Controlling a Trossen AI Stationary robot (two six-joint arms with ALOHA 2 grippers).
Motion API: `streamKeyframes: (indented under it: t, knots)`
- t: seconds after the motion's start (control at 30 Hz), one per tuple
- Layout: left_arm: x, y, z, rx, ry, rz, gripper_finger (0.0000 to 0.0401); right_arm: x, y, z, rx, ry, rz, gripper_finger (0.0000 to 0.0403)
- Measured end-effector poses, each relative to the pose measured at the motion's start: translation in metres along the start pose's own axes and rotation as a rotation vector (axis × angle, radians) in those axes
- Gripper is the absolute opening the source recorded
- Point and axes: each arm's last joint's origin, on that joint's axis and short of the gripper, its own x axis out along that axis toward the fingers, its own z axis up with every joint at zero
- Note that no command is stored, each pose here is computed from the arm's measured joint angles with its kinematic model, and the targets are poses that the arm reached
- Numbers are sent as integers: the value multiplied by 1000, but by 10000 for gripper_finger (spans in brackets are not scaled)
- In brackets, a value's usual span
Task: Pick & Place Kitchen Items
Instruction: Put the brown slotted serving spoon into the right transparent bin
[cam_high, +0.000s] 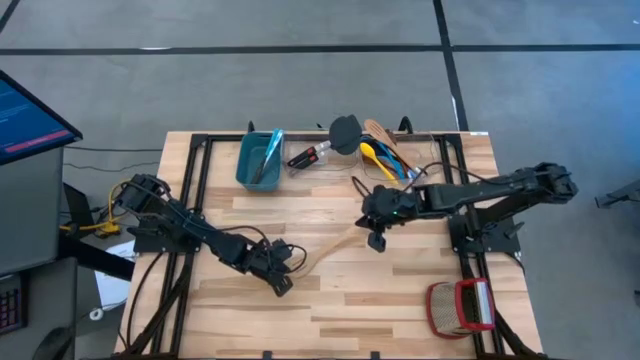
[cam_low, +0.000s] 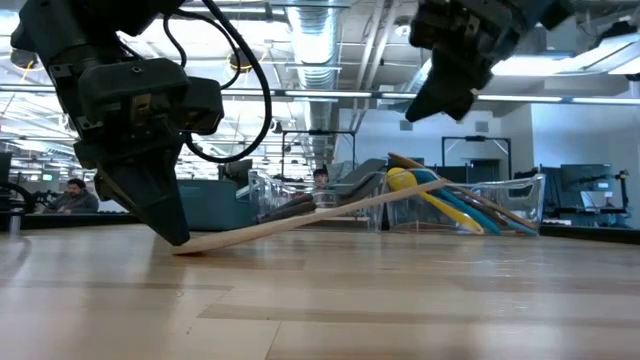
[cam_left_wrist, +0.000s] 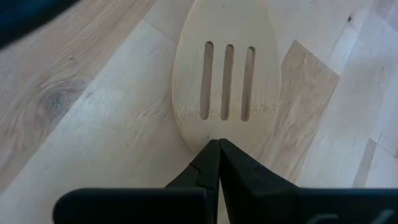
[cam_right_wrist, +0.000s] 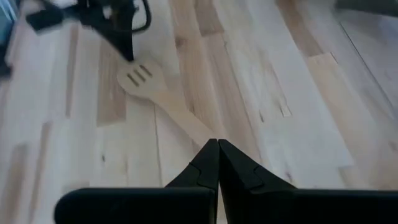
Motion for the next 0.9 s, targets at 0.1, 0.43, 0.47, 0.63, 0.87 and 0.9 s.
streamKeyframes:
  t: [0.1,0.43,0.47,0.63,0.87,0.9]
  knots:
    - [0,0,0,-1,0,-1,1,0,4,13,-91,63,-16,0]
    - [0,0,0,3,0,-3,1,42,16,45,-319,361,-57,16]
    - [0,0,0,3,0,-3,1,45,16,46,-322,389,-61,24]
    - [0,0,0,2,-1,-5,1,56,19,51,-411,486,-54,77]
    - [0,0,0,2,-2,-6,1,76,19,43,-470,567,-45,156]
    - [0,0,0,2,-2,-7,1,79,18,41,-470,578,-46,166]
